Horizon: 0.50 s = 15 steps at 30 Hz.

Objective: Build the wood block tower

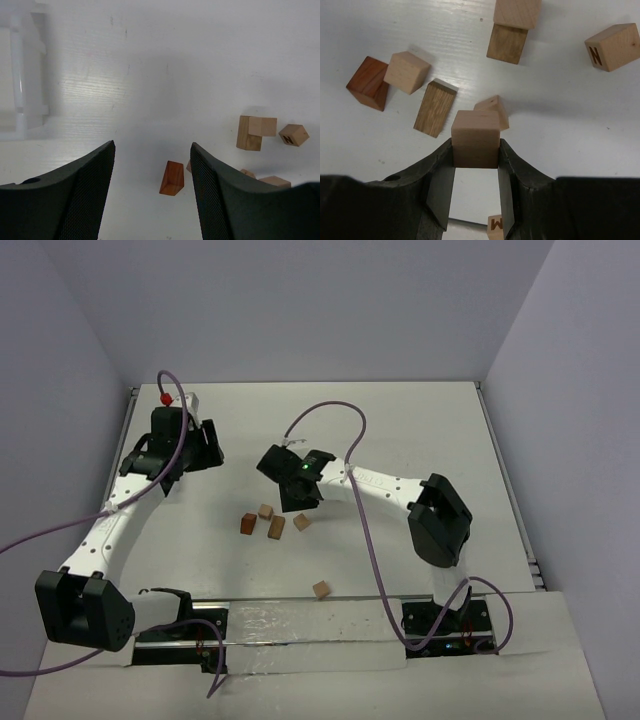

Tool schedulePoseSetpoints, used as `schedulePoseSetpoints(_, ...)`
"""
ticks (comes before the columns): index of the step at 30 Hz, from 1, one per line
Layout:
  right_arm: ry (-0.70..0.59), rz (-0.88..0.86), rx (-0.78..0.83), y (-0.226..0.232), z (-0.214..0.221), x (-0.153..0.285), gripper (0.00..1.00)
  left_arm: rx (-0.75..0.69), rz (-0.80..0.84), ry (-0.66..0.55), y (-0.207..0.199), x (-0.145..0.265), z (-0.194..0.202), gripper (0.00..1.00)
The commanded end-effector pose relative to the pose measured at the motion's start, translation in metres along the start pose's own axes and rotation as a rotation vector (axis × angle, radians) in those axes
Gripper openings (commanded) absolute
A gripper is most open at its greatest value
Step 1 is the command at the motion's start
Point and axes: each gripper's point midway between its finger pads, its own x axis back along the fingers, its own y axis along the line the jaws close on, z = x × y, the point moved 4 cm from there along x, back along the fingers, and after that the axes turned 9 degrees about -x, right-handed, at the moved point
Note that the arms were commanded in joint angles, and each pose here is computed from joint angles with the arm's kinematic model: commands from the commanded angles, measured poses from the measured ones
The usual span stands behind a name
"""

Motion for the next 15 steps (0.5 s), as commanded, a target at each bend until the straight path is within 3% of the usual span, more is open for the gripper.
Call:
schedulePoseSetpoints(1, -0.035, -0.033, -0.091, 0.006, -0.025, -0.002, 0.0, -0.023, 0.112, -0.109, -0.014, 0.012, -0.036, 0.68)
schedulePoseSetpoints(15, -0.027, -0.01, -0.113, 0.004, -0.044, -0.032, 0.04, -0.007, 0.167, -0.108, -0.021, 0.006, -0.042, 0.68)
